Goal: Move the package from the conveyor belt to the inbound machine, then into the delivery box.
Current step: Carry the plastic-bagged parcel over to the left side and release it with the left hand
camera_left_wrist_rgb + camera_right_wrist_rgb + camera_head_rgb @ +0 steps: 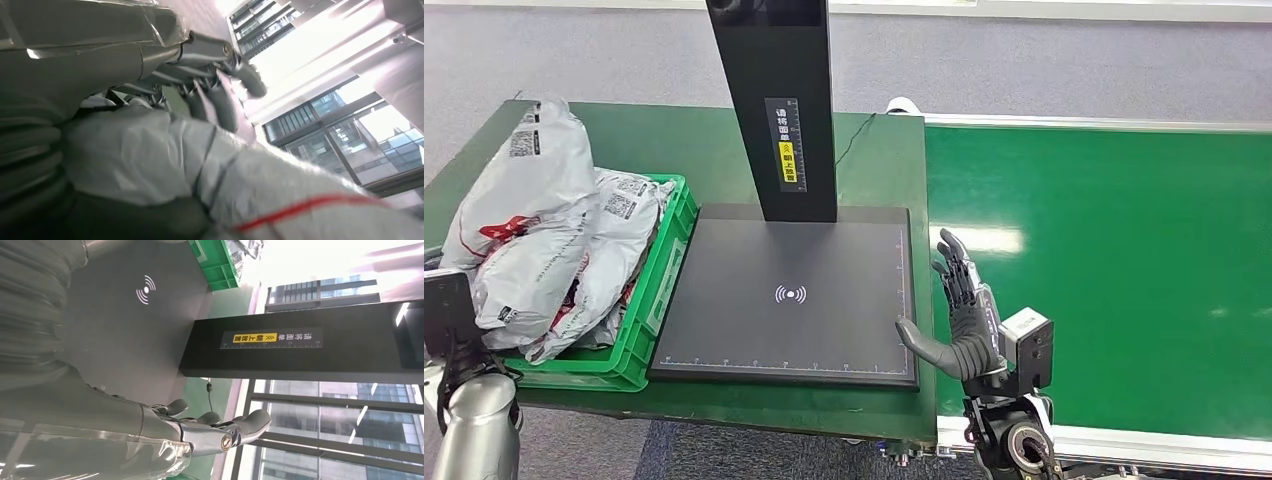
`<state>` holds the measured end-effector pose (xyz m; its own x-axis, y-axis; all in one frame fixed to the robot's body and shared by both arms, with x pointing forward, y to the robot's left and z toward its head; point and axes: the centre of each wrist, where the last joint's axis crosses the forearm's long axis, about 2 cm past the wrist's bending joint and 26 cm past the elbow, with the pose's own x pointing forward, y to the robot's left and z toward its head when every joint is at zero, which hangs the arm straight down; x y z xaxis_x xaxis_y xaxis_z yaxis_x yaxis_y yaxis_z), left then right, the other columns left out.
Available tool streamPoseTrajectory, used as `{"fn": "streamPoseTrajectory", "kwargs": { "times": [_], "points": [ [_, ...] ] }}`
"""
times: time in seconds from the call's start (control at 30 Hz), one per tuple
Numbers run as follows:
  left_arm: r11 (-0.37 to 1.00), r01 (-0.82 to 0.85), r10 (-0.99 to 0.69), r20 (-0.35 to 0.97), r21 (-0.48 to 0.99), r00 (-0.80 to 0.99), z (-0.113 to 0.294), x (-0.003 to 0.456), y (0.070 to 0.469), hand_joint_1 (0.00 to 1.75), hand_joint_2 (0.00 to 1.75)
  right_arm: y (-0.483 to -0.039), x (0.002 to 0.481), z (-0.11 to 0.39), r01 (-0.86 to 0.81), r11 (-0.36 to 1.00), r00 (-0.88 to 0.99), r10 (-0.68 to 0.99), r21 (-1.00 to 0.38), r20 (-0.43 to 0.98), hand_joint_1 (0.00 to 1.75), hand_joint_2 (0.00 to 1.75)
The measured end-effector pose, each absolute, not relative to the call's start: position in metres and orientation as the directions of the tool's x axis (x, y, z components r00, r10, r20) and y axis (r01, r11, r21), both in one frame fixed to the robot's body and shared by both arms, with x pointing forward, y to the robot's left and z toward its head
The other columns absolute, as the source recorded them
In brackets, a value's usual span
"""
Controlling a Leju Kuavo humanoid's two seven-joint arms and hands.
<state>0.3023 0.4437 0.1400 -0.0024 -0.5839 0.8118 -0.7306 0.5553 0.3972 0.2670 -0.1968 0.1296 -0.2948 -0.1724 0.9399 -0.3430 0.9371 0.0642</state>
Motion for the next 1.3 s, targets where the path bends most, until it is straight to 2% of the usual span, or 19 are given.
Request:
{"fn": "streamPoseTrajectory", "kwargs": {
  "times": [0.37,0.67,1.3],
  "points": [
    [0.6,-0.72,-0.62,0.771,0.347,-0.145,0.158,0.293,0.415,0.0,1.75,-0.197,0.267,0.129,-0.343,0.937,-0.29,-0.174,0.068,0.941,0.0,1.75],
    [0.6,-0.769,-0.637,0.714,0.222,-0.291,0.179,0.28,0.4,0.0,1.75,-0.197,0.265,0.127,-0.34,0.938,-0.285,-0.174,0.07,0.943,0.0,1.75],
    [0.603,-0.778,-0.641,0.687,0.176,-0.342,0.188,0.269,0.395,0.0,1.75,-0.196,0.265,0.127,-0.34,0.938,-0.283,-0.176,0.073,0.943,0.0,1.75]
  ]
}}
